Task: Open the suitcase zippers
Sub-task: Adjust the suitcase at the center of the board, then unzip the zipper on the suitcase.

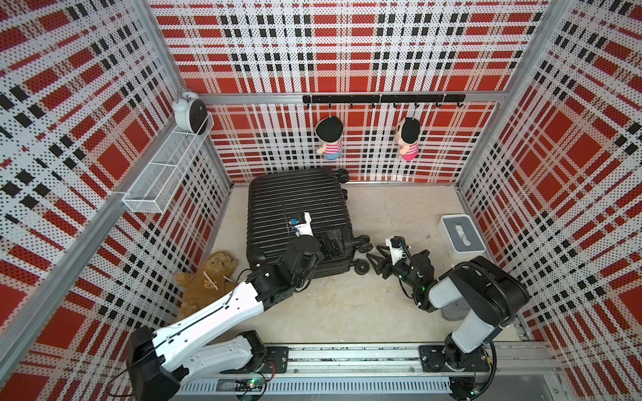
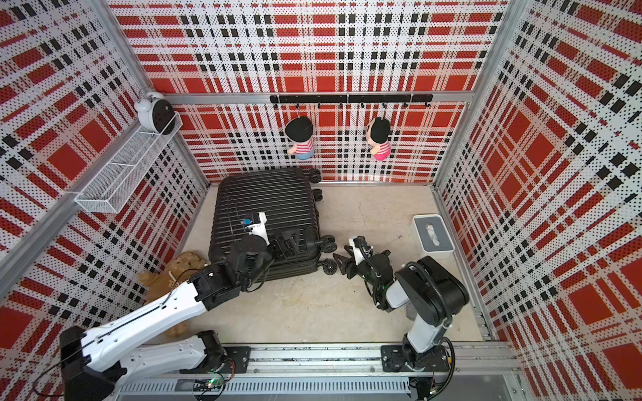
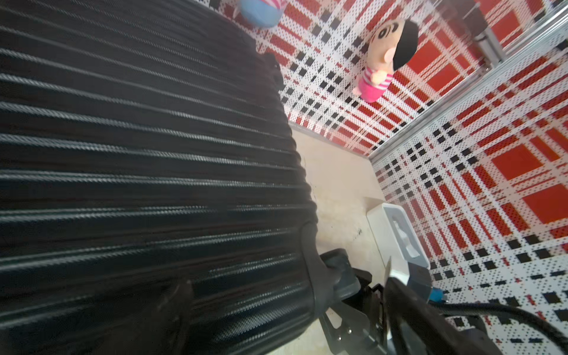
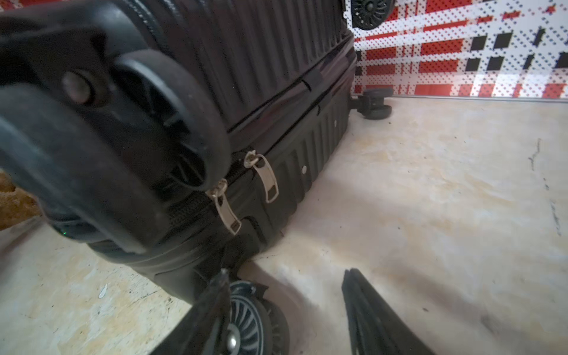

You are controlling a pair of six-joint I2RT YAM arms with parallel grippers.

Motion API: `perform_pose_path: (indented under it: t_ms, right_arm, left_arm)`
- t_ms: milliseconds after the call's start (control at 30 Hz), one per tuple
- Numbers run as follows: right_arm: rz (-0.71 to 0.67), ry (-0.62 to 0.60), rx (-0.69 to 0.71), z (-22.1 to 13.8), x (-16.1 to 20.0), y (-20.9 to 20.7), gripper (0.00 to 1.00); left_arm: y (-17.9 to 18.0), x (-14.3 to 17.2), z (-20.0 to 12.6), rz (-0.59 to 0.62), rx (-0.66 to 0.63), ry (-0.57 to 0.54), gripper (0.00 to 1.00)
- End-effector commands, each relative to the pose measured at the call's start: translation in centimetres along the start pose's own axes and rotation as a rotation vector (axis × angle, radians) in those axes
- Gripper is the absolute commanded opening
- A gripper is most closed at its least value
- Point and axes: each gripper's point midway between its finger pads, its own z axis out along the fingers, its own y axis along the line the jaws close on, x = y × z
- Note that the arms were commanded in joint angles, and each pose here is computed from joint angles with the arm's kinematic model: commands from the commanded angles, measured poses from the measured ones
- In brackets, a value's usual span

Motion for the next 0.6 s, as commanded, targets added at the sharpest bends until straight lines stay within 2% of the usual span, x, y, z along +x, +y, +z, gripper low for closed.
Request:
perform_pose_path:
  t_ms: [0, 267, 567]
  right_arm:
    - [-0.1, -0.129, -0.061, 0.5, -2.6, 1.4, 0.62]
    - [-0.21, -0.158, -0.086, 1.3, -2.2, 2.5, 0.53]
    - [-0.332, -0.162, -0.057, 2.4, -1.6, 3.6, 0.53]
  left_arm:
    - [-0.8, 0.0, 0.2, -0.038, 0.03, -0.021, 0.98]
    - [3.4, -1.2, 0.3, -0.116, 0.012, -0.04, 0.98]
    - [5.8, -2.7, -0.3, -0.144, -0.019, -0.078, 0.98]
